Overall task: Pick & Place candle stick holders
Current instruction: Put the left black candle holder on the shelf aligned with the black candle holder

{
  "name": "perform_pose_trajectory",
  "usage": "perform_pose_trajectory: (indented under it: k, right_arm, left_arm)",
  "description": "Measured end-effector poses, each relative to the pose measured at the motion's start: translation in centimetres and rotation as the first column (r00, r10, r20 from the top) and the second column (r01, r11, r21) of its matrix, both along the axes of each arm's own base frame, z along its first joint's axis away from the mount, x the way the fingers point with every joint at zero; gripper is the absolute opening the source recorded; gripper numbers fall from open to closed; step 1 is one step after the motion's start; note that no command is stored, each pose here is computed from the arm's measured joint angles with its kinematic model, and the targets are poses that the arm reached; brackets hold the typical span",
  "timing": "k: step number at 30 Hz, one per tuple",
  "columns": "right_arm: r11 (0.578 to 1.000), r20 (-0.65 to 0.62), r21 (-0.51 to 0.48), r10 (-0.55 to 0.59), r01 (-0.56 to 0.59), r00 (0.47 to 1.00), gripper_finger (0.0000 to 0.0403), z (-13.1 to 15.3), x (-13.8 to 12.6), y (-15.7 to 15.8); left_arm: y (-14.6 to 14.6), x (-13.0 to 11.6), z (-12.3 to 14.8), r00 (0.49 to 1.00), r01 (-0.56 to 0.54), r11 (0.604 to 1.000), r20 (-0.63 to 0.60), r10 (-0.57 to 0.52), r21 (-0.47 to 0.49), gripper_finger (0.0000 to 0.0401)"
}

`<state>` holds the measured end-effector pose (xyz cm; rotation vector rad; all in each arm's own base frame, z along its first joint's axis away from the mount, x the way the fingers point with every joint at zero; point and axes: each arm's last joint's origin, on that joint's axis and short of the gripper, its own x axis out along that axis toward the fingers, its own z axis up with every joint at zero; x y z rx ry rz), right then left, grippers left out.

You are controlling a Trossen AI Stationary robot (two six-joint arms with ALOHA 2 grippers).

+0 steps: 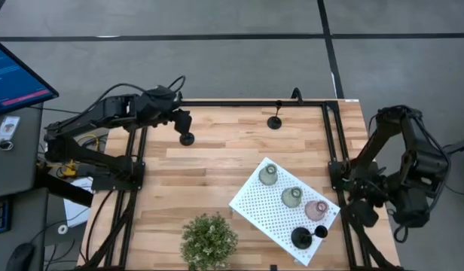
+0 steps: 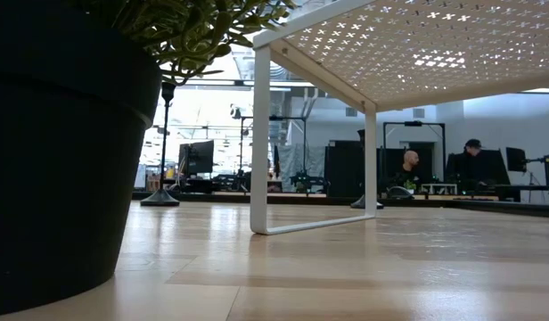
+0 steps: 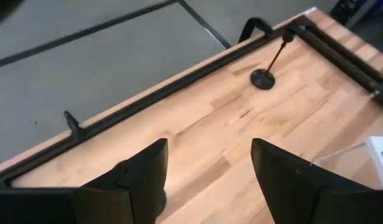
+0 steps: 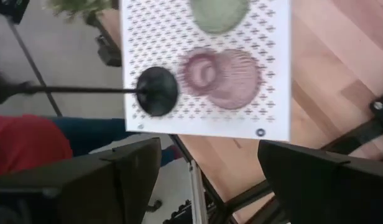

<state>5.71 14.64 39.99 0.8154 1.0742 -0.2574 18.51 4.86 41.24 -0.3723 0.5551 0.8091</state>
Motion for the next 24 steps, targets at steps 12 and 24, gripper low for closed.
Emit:
perform_pose_trajectory:
  k: [12,24]
  right_arm:
    - [0.998,-0.040,0.067,-0.010,0.013,0.999,0.0260,-1.9,-1.7,-4.9]
    - [0.992,0.294,0.057,-0.126,0.114,0.947,0.0260,-1.9,-2.5,-12.0]
  left_arm:
    - [-1.2,-4.9,0.4,1.000,0.011,0.993,-0.010,-0.013,-0.118,0.0232]
    - [-2.4,-4.9,-0.1,0.993,0.107,0.961,-0.025,-0.117,-0.254,0.0232]
